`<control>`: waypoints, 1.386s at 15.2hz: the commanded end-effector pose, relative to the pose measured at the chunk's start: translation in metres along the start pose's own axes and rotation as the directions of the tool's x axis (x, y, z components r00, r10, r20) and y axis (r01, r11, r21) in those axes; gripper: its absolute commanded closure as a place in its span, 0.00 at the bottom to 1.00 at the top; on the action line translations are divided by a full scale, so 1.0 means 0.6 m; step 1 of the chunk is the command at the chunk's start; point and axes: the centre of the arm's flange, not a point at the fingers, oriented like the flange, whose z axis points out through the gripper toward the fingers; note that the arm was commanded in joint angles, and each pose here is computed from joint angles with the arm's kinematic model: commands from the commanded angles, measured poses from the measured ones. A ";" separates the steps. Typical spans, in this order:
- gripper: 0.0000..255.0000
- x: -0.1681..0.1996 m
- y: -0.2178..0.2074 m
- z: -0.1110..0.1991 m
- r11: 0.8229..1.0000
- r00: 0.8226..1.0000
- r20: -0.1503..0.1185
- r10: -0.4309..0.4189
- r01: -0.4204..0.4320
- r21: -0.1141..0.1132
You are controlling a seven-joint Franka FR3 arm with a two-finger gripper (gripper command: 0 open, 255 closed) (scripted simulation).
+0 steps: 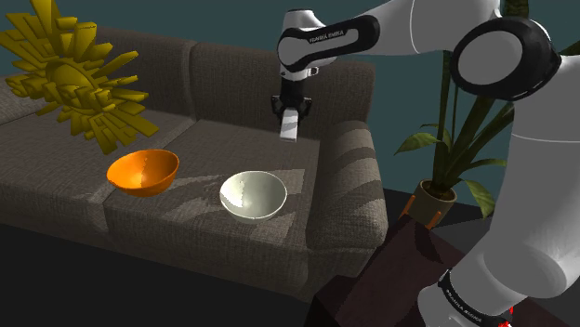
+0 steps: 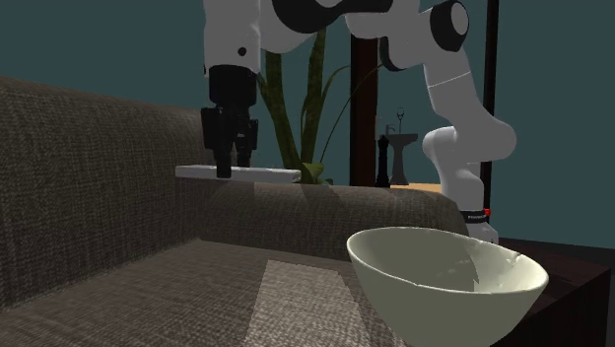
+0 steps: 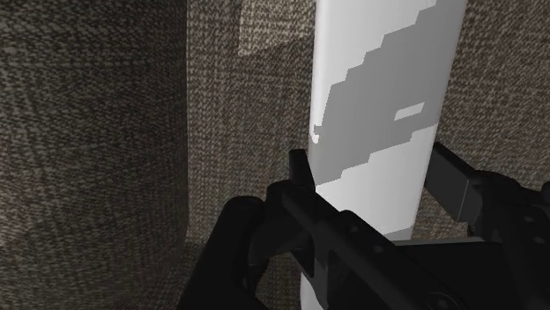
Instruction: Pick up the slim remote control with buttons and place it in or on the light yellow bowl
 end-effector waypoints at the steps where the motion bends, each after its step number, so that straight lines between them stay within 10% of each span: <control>1: 1.00 0.000 0.000 -0.018 1.000 1.000 0.000 0.000 0.000 0.000; 21: 1.00 -0.419 -0.133 -0.037 1.000 1.000 0.000 0.000 0.000 0.000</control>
